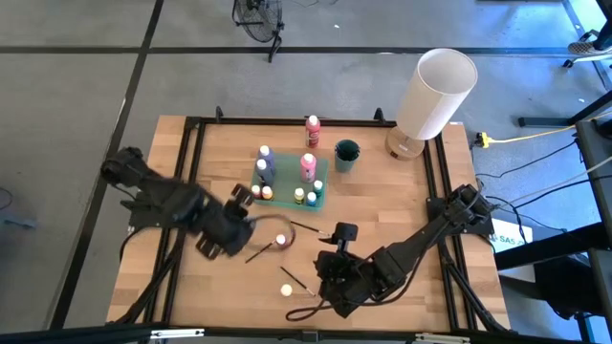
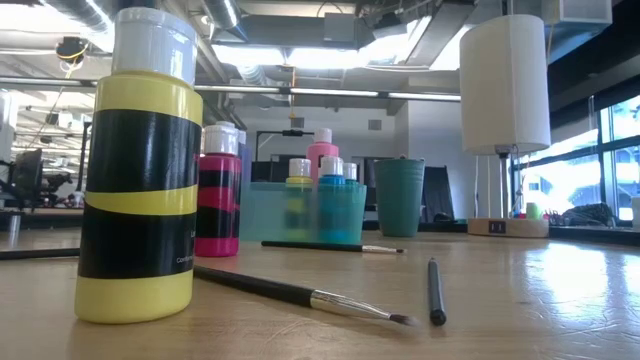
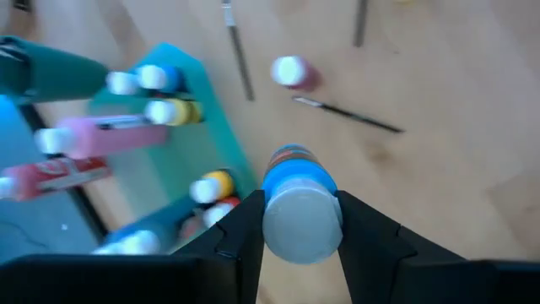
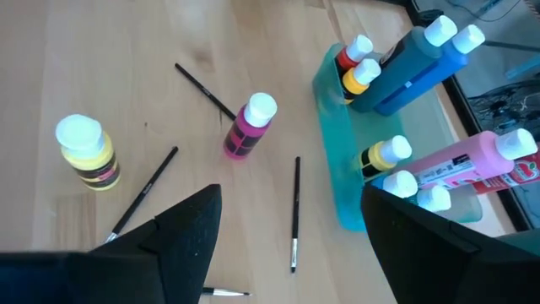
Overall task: Pick & Place Paint Supplies
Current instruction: Put the small blue paint bottle into the green bin
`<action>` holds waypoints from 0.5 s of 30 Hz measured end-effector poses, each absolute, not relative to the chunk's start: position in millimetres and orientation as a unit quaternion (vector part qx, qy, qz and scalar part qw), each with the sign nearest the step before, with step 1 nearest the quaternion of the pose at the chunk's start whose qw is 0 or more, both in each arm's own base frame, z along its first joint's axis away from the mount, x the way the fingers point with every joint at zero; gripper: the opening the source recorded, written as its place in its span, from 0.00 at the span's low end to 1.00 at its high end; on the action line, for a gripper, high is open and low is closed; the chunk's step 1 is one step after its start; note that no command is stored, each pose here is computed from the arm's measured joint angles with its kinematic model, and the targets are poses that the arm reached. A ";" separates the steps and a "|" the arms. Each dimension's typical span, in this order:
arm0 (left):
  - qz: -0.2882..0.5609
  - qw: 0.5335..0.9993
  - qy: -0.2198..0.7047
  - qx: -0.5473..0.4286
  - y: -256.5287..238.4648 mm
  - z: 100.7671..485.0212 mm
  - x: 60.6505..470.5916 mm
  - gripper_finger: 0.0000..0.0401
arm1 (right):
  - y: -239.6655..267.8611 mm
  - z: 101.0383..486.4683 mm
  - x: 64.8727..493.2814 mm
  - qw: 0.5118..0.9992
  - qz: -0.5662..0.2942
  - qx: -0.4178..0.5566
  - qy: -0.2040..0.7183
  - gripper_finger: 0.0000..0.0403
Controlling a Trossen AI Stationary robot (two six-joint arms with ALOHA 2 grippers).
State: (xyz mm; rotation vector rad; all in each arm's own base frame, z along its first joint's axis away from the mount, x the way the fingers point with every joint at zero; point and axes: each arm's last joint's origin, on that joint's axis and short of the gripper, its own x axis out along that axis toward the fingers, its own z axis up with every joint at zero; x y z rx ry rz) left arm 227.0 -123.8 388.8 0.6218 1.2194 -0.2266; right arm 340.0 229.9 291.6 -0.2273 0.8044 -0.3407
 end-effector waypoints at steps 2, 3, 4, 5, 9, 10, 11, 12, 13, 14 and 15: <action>-0.101 0.768 0.560 0.295 -107.9 394.5 234.3 0.30 | 230.8 291.6 339.5 0.901 -0.165 -0.107 0.388 0.72; -0.098 0.767 0.559 0.299 -99.5 397.2 237.6 0.30 | 232.0 291.9 339.3 0.902 -0.164 -0.106 0.385 0.72; -0.095 0.767 0.558 0.301 -90.7 399.8 240.1 0.30 | 234.0 292.8 340.0 0.906 -0.162 -0.102 0.376 0.72; -0.093 0.767 0.559 0.301 -81.5 402.5 242.4 0.30 | 237.5 294.3 341.1 0.913 -0.157 -0.103 0.363 0.72; -0.104 0.777 0.549 0.289 -45.2 407.8 255.1 0.30 | 259.0 303.7 342.7 0.936 -0.105 -0.135 0.307 0.72; -0.107 0.782 0.543 0.285 -36.0 408.6 258.3 0.30 | 264.2 305.5 341.7 0.939 -0.092 -0.144 0.297 0.72; -0.110 0.788 0.537 0.282 -26.7 409.7 260.9 0.30 | 269.0 307.0 340.0 0.942 -0.082 -0.151 0.289 0.72; -0.115 0.794 0.528 0.277 -18.1 410.7 263.2 0.30 | 272.7 307.9 338.3 0.943 -0.074 -0.156 0.284 0.72; -0.117 0.800 0.520 0.275 -9.4 411.7 265.4 0.30 | 275.6 308.3 336.5 0.944 -0.069 -0.160 0.282 0.72; -0.113 0.805 0.513 0.274 -0.8 412.6 267.5 0.30 | 277.7 308.5 334.8 0.944 -0.068 -0.162 0.279 0.72; -0.106 0.811 0.507 0.272 7.3 413.4 269.2 0.30 | 279.2 308.7 333.3 0.944 -0.072 -0.165 0.276 0.72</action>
